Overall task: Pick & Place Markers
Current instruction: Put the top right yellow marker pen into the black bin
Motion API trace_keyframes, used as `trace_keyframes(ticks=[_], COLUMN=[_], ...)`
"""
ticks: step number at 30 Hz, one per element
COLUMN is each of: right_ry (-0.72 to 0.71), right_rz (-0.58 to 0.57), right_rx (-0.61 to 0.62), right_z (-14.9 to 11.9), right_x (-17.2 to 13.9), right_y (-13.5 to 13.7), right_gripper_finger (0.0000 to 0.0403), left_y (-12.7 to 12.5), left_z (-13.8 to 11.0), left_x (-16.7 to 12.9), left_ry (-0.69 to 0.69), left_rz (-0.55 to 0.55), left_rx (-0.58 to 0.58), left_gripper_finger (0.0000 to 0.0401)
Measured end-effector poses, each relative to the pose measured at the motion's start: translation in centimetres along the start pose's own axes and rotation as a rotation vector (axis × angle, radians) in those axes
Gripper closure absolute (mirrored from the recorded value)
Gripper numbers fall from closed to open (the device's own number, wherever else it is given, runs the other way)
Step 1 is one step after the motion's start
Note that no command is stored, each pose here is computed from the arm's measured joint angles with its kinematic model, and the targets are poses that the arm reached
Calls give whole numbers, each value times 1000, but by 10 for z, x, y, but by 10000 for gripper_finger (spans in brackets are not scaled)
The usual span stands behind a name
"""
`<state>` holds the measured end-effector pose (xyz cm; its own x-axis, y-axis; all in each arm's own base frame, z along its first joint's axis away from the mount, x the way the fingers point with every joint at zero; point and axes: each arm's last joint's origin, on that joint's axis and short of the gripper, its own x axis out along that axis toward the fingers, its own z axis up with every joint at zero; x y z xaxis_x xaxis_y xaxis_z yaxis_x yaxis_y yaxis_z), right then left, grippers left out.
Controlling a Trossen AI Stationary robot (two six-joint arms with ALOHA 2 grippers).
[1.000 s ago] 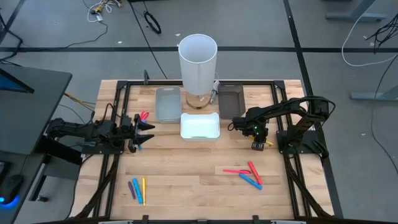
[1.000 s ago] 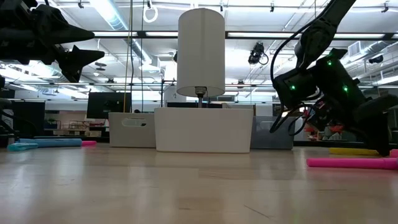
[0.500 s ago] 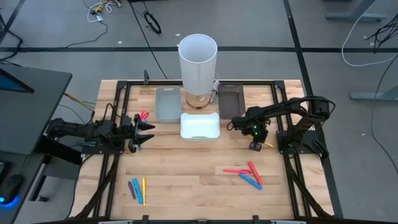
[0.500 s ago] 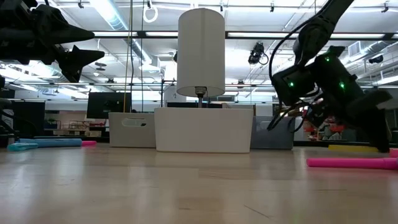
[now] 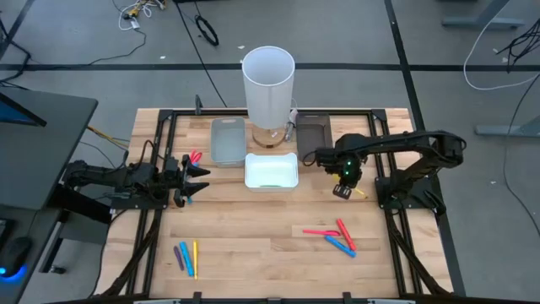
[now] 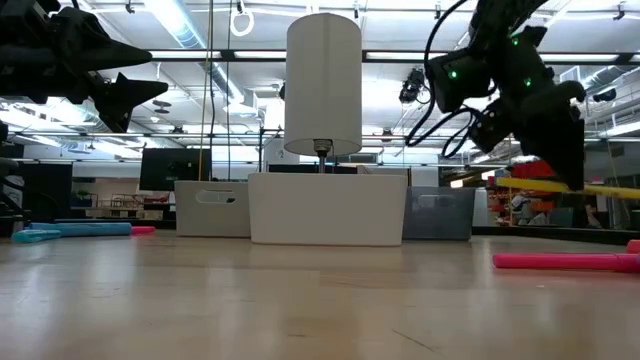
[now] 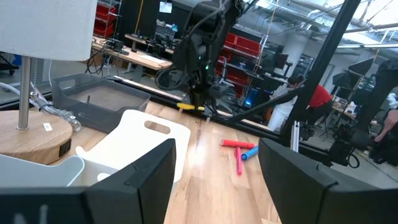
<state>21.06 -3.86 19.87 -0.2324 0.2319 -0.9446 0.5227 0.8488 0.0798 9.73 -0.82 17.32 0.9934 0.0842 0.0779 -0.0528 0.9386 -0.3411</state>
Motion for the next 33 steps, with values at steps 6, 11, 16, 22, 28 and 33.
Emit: trace_keyframes(ticks=[6,11,16,22,28,33], right_ry=[-4,-22,-48,-69,-153,-258], right_rz=[25,31,43,55,94,150], right_rx=[1,29,51,90,173,251], right_z=[-11,-20,-28,-32,-27,-21], right_x=[-16,-25,-35,-50,-67,-85], right_y=[0,-1,-3,-5,-6,-8], right_gripper_finger=[384,384,384,384,384,385], left_y=[0,0,0,0,0,0], left_z=[0,0,0,0,0,0], left_x=[0,0,0,0,0,0], left_ry=[-1,0,0,0,0,0], left_rz=[0,0,0,0,0,0], left_rx=[0,0,0,0,0,0], left_gripper_finger=[167,167,167,167,167,167])
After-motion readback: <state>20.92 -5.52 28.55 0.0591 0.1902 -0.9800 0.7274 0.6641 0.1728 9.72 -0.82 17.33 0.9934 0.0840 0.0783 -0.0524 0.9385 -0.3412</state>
